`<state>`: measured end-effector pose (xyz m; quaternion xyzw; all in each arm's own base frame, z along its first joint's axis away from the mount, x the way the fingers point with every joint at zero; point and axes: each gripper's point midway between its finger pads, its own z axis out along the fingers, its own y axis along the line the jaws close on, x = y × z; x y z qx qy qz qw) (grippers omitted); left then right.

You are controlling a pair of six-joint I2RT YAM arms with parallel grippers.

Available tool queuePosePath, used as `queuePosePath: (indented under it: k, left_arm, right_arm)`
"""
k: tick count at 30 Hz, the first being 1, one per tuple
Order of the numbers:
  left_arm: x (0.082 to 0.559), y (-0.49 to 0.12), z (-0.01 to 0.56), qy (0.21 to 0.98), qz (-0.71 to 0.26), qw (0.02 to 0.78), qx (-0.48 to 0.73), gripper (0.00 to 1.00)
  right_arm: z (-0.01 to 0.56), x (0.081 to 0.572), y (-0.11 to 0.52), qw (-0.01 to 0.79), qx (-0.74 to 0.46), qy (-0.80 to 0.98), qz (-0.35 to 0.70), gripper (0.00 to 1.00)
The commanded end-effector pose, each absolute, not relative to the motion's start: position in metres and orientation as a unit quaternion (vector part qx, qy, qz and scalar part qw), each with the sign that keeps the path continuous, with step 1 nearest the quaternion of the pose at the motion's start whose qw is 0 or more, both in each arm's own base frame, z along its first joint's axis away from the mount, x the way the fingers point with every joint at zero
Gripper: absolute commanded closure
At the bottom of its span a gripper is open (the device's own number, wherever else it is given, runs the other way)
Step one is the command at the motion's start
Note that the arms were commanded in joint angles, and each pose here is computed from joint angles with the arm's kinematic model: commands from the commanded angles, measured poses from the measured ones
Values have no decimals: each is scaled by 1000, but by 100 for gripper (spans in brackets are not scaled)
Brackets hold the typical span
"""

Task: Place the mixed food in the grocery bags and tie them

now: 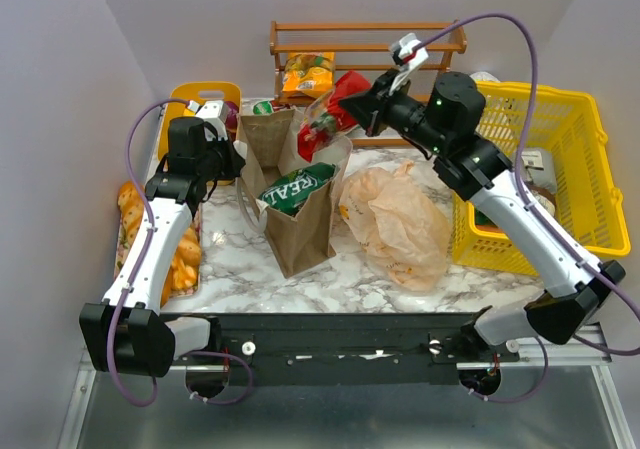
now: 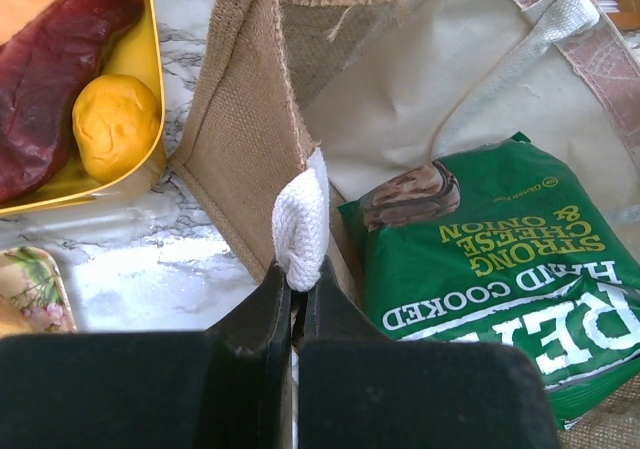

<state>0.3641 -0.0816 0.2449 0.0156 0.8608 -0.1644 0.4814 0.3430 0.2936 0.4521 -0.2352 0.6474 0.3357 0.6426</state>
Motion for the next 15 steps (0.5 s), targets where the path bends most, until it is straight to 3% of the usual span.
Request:
queuePosePath:
  k: [1,11,15]
  left_arm:
    - [367,-77,268,840,-158,518,15,100]
    - [366,-81,268,839,-166,517,18,100]
    - [366,-79,269,839,-161,519,17,100]
  right_arm:
    - [429,342,330,605,-276,656,357,99]
    - [205,293,428,317,-402,800,313,99]
    - [178,282,438,279,-406,811,315,99]
